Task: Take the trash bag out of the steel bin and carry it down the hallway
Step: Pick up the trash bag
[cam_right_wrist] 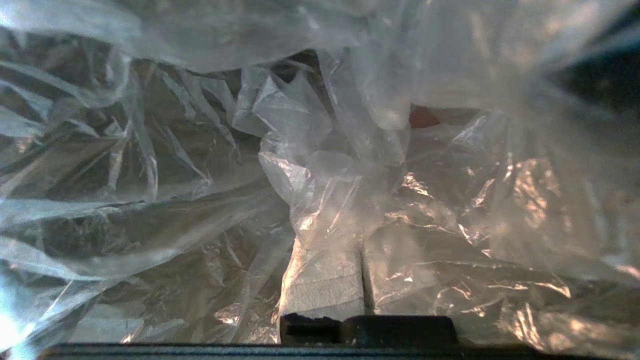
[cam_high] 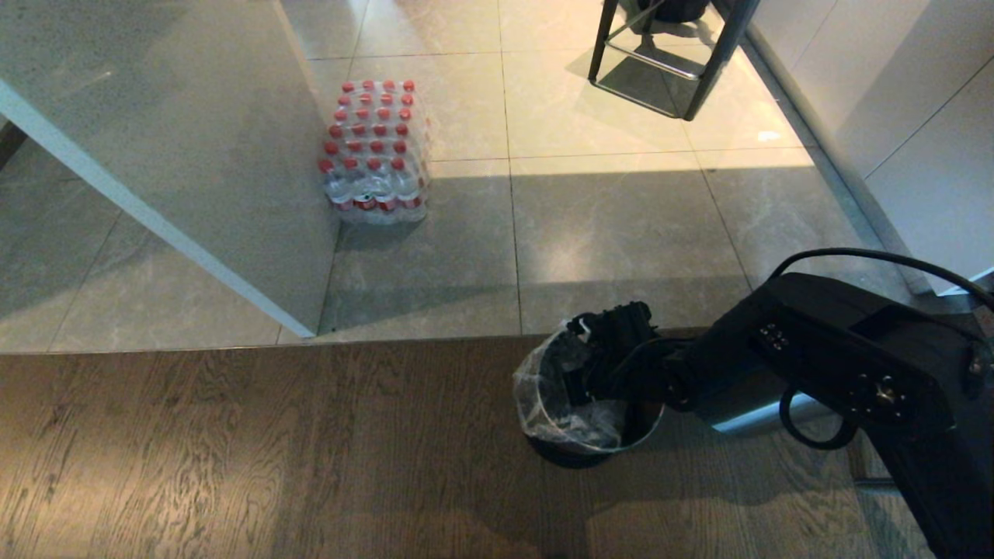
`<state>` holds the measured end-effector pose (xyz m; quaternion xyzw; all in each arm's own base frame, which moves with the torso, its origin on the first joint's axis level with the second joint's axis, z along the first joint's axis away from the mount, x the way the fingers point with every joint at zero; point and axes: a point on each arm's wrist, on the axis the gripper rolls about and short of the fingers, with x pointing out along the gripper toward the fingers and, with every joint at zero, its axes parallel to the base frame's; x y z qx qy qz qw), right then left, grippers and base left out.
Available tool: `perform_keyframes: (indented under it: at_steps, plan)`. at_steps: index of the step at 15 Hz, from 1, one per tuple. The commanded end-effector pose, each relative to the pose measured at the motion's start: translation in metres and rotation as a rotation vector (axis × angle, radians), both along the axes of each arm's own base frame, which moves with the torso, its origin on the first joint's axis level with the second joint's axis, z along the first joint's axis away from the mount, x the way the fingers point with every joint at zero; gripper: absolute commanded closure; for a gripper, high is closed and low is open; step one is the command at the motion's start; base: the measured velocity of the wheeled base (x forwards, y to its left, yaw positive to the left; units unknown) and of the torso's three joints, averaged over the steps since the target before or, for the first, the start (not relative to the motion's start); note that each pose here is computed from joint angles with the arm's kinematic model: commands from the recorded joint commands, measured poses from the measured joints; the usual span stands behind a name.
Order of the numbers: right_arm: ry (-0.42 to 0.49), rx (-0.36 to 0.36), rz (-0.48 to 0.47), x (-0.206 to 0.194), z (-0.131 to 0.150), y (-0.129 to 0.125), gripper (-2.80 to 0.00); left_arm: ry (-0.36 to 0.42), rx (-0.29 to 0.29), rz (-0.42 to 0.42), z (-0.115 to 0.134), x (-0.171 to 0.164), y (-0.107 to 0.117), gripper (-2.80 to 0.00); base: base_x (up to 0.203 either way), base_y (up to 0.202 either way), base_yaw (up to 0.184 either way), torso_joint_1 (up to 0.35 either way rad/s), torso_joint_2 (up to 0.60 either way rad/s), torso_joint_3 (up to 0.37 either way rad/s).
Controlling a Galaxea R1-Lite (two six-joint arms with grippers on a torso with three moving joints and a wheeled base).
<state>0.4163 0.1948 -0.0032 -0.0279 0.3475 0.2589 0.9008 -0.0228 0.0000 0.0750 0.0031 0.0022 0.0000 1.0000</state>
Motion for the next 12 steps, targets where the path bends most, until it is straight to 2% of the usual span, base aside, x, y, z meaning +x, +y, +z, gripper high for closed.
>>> perform_keyframes:
  at_steps: [1,7,12]
  plan:
    - [-0.024,0.014,-0.001,-0.003,0.017,-0.003,0.00,0.000,0.000,0.000,0.000,0.000,0.000,0.00,0.000,0.000,0.000,0.000,0.00,0.000]
    - [-0.046,0.024,-0.019,-0.028,0.069,-0.023,0.00,0.000,0.000,0.000,0.000,0.000,0.000,0.00,0.000,0.000,0.000,0.000,0.00,0.000]
    - [-0.059,0.027,-0.033,-0.058,0.098,-0.041,0.00,0.000,0.000,0.000,0.000,0.000,0.000,0.00,0.000,0.000,0.000,0.000,0.00,0.000]
